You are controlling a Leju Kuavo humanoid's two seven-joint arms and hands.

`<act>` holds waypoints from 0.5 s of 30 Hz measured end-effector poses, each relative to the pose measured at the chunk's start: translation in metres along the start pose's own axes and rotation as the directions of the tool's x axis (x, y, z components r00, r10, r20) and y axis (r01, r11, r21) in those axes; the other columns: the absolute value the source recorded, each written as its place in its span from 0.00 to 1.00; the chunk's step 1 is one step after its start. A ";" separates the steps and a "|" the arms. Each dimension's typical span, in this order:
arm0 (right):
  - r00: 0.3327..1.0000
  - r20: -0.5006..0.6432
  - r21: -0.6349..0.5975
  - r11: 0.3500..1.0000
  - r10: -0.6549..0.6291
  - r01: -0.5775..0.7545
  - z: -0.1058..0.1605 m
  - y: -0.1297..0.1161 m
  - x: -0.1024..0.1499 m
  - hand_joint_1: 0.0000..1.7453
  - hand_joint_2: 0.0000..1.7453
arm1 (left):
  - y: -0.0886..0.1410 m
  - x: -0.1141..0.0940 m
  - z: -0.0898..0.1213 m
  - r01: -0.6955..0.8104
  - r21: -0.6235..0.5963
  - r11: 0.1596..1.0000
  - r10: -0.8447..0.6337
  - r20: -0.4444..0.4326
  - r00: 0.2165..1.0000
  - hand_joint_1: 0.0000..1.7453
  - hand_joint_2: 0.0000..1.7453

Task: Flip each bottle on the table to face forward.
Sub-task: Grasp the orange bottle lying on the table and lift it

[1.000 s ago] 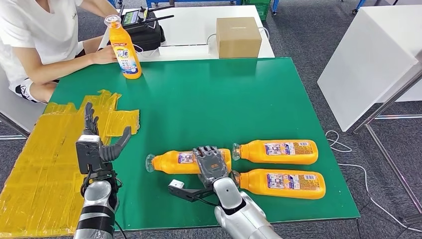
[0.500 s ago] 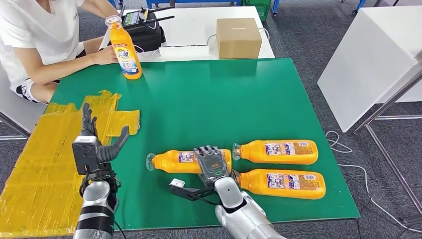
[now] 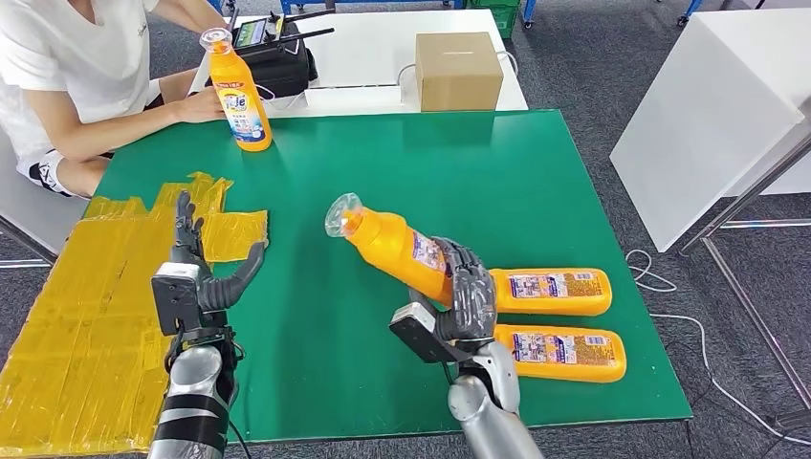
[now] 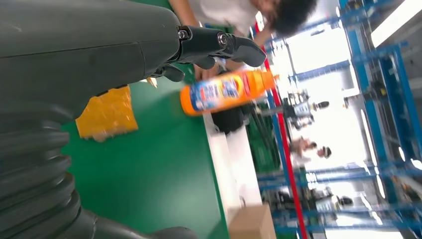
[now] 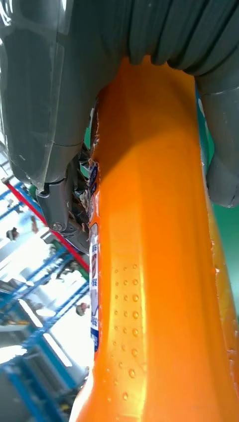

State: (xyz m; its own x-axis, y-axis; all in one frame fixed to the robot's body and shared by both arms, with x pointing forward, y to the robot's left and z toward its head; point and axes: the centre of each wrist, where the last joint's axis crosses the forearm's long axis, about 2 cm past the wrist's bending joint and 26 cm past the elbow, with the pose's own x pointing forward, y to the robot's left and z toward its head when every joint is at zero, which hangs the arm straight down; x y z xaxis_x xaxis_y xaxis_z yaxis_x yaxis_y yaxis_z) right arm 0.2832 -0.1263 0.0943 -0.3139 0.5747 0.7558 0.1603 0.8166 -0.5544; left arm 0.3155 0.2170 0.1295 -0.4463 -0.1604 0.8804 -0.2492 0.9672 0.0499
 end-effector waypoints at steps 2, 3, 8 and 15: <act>1.000 -0.001 -0.030 0.999 -0.017 0.017 -0.003 -0.006 -0.002 1.00 1.00 | -0.003 0.002 -0.001 -0.008 -0.021 1.000 0.008 0.002 1.000 0.00 1.00; 1.000 -0.001 -0.043 0.999 -0.028 0.028 -0.003 -0.009 -0.003 1.00 1.00 | -0.005 0.002 -0.001 -0.014 -0.037 0.999 0.014 0.000 1.000 0.00 1.00; 0.994 0.000 -0.088 0.990 -0.108 0.107 -0.008 -0.020 -0.007 1.00 1.00 | -0.015 0.005 -0.001 -0.089 -0.190 0.978 0.082 -0.043 0.996 0.00 1.00; 0.949 0.007 -0.041 0.948 -0.316 0.316 -0.012 -0.027 -0.014 1.00 1.00 | -0.025 0.006 -0.002 -0.198 -0.420 0.886 0.176 -0.091 0.980 0.00 1.00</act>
State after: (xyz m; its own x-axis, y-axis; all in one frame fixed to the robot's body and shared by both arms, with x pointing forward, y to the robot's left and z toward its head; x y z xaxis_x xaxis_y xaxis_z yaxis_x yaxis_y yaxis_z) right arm 0.2944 -0.1554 0.1030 -0.3549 0.2869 0.8898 0.0912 0.9578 -0.2725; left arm 0.3214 0.1920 0.1345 -0.4033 0.0314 0.9145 0.2289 0.9711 0.0676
